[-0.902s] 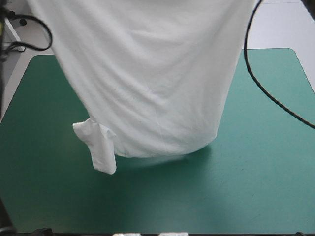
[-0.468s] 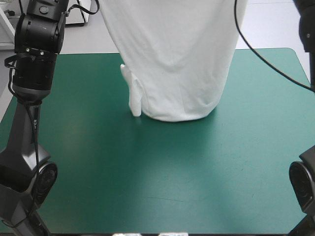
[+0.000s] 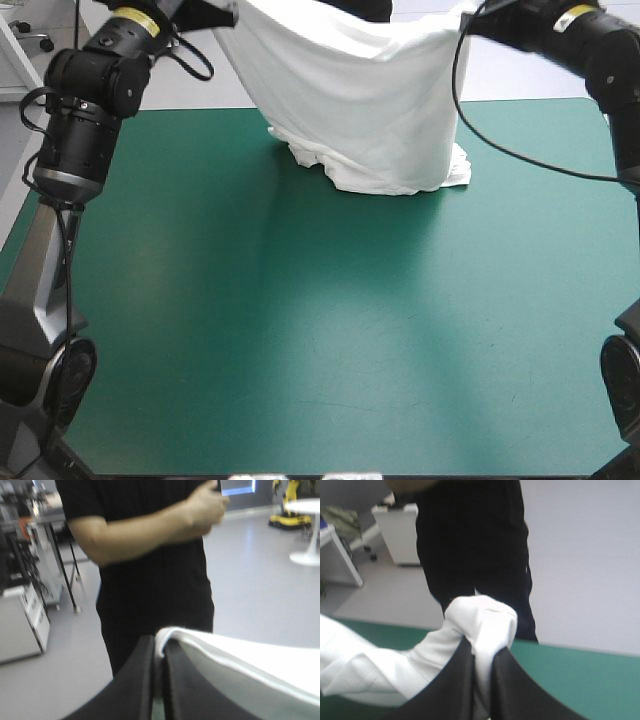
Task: Fold the cloth
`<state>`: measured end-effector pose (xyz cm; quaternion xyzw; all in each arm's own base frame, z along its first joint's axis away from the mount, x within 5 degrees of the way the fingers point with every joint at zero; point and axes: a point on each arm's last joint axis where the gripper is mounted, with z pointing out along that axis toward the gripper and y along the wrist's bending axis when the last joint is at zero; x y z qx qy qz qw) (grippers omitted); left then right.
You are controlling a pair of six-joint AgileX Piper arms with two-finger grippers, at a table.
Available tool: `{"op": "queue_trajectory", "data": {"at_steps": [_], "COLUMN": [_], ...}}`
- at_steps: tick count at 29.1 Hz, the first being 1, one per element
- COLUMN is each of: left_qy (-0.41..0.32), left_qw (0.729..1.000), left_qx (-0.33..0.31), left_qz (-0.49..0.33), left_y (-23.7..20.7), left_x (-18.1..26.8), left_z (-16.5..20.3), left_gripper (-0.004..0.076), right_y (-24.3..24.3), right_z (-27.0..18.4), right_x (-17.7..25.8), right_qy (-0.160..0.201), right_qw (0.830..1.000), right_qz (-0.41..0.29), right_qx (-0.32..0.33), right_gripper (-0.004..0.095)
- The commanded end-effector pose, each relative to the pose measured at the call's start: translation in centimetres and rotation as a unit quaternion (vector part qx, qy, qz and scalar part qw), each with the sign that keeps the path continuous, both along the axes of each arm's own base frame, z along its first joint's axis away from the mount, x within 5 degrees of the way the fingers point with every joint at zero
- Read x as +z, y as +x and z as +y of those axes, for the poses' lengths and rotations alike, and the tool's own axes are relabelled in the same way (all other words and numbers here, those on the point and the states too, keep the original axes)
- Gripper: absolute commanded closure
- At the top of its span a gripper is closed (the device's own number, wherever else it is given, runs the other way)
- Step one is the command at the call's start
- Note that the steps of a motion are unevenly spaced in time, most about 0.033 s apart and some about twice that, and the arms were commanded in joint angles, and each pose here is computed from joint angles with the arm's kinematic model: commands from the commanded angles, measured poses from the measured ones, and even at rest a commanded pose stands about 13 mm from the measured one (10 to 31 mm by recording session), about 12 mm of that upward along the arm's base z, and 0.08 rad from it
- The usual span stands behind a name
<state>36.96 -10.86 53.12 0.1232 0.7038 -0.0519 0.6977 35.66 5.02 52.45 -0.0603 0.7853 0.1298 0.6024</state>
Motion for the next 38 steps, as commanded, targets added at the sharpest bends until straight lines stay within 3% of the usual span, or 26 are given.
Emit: {"op": "queue_trajectory", "data": {"at_steps": [1, 8, 17, 21, 25, 30, 38], "left_qy": [-0.005, 0.040, 0.074, 0.078, 0.094, 0.105, 0.084], "left_qw": [0.999, 0.964, 0.917, 0.892, 0.859, 0.818, 0.792], "left_qx": [-0.030, -0.069, -0.089, -0.092, -0.095, -0.110, -0.125], "left_qz": [0.026, 0.253, 0.382, 0.435, 0.494, 0.555, 0.591], "left_y": [-4.0, -8.0, -15.1, -17.2, -18.7, -20.7, -24.2], "left_x": [-0.6, -12.7, -20.9, -23.5, -25.7, -27.7, -29.1], "left_z": [0.6, 0.5, 1.3, 1.5, 1.4, 1.0, 1.2], "left_gripper": [0.0733, 0.0733, 0.0733, 0.0733, 0.0733, 0.0733, 0.0733], "right_y": [-3.3, -6.4, -12.3, -14.2, -15.5, -17.6, -20.8], "right_z": [-0.7, -0.9, 0.7, 0.9, 0.6, 0.4, -0.9], "right_x": [0.2, -8.3, -18.2, -20.9, -22.4, -24.3, -26.9], "right_qy": [-0.007, -0.023, -0.057, -0.073, -0.081, -0.127, -0.169], "right_qw": [1.000, 0.991, 0.949, 0.922, 0.908, 0.877, 0.846], "right_qz": [-0.012, 0.134, 0.307, 0.375, 0.406, 0.459, 0.504], "right_qx": [-0.006, -0.002, 0.050, 0.069, 0.067, 0.063, 0.043], "right_gripper": [0.0925, 0.0925, 0.0925, 0.0925, 0.0925, 0.0925, 0.0925]}}
